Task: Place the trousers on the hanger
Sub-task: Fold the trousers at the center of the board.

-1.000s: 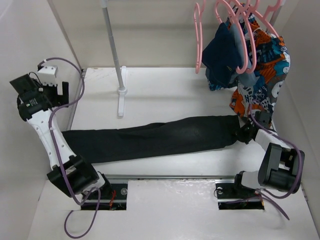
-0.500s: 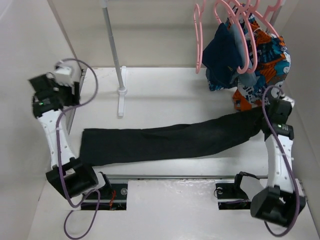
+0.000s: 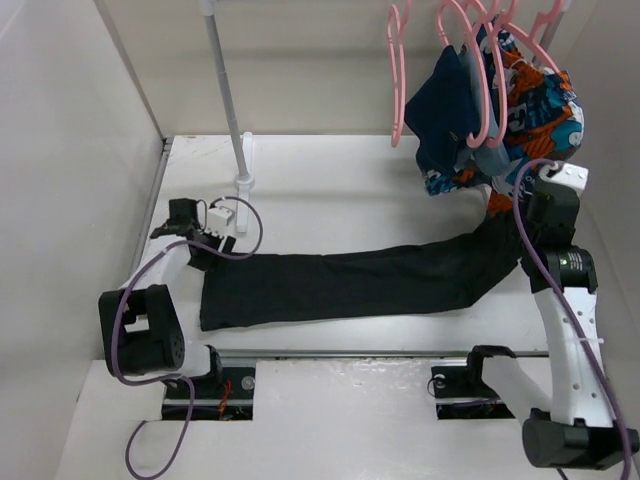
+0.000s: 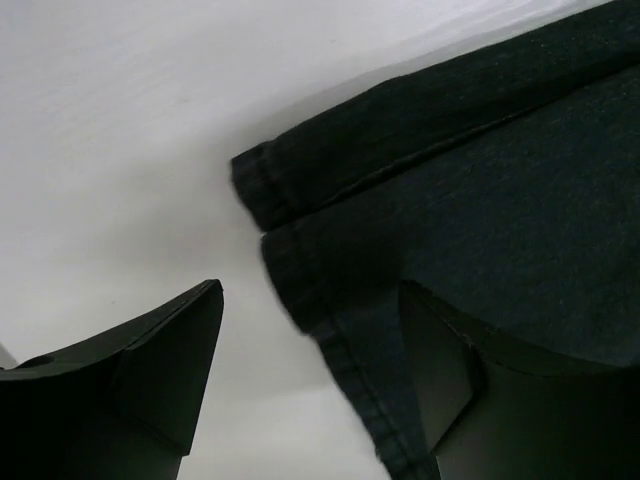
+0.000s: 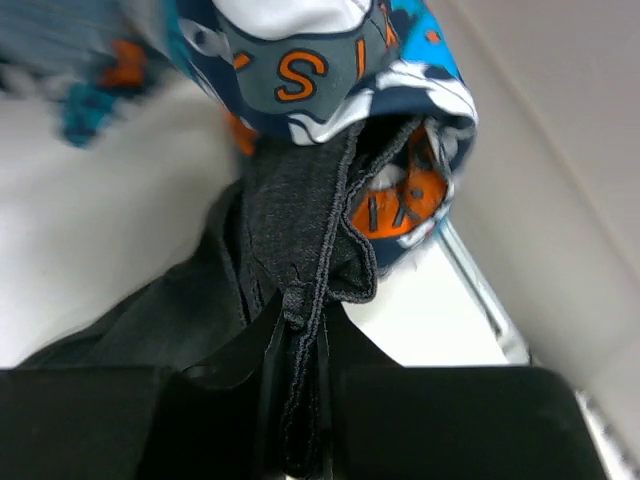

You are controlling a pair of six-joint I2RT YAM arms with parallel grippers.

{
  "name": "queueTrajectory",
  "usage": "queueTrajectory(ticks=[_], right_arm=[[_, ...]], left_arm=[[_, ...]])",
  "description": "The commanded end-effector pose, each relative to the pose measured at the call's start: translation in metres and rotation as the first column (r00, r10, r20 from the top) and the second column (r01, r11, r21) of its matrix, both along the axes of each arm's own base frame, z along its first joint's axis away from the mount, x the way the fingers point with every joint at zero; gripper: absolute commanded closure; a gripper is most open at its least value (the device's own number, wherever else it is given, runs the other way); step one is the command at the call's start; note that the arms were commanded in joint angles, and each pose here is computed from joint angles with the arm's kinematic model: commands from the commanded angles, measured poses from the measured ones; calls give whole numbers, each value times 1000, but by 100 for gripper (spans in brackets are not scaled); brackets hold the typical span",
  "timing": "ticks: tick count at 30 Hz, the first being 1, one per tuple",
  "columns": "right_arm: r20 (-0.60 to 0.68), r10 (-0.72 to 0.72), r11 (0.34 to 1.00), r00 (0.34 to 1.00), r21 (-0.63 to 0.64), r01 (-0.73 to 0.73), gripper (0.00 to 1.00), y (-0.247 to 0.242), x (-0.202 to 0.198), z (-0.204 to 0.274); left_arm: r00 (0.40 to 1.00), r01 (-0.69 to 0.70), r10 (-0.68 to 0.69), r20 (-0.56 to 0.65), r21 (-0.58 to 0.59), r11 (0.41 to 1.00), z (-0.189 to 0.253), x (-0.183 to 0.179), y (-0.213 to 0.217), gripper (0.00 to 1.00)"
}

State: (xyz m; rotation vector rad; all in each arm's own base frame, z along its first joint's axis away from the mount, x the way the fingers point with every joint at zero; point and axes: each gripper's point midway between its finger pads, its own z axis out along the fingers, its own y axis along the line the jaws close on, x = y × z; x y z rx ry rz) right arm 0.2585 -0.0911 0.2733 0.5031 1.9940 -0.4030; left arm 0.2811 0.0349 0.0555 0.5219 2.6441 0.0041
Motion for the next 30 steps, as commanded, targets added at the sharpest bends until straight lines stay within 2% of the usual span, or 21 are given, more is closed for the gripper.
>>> queueTrajectory(ticks=[1,2,3,6,8,9,10,11,15,18,21,22,24,25,28,30], right_arm=[[198,39,993,979,-120,-15,100,14,0,83],[203,14,989,979,-144,15,100,15,-5,89],[232,92,987,968,-150,-58,100,39,-2,102],[210,210,967,955,-188,-172,100,81,2,106],[213,269,955,939,-183,-232,100,112,6,108],[216,254,955,943,-209,-209,100,119,3,109],[225,354,926,908,-220,-306,100,156,-3,112],[227,394,907,891,-254,-337,100,184,-10,114],[231,414,894,881,-285,-345,100,227,-8,108],[216,370,909,903,-285,-304,100,228,-1,89],[180,287,939,941,-247,-239,100,198,3,63],[205,257,957,944,-188,-220,100,187,2,61],[161,242,966,957,-137,-221,100,169,3,36],[199,237,971,951,-84,-225,100,163,-1,39],[153,286,958,946,-16,-287,100,159,-6,7],[151,318,939,936,84,-332,100,165,-15,-8]], left_arm=[[998,-59,56,31,100,993,-14,1,9,32],[996,-88,84,33,133,987,-16,3,16,32],[995,-95,93,26,151,984,-22,2,20,32],[992,-122,123,2,195,973,-33,-1,28,34],[990,-130,137,-25,204,970,-42,-10,30,34],[990,-132,138,-15,204,970,-42,-7,30,34],[990,-130,138,-25,204,970,-45,-11,29,34],[990,-127,138,-36,205,970,-48,-15,29,35],[991,-107,120,-51,209,972,-53,-21,26,38],[992,-107,120,-49,209,972,-53,-23,26,38],[994,-103,111,-23,212,972,-49,-21,27,38],[994,-104,111,-20,212,972,-48,-23,27,38],[994,-104,111,-20,212,972,-48,-23,27,38],[995,-96,101,-12,216,972,-46,-22,27,37],[995,-96,101,-12,216,972,-46,-22,27,37],[995,-96,101,-14,216,972,-46,-20,27,36]])
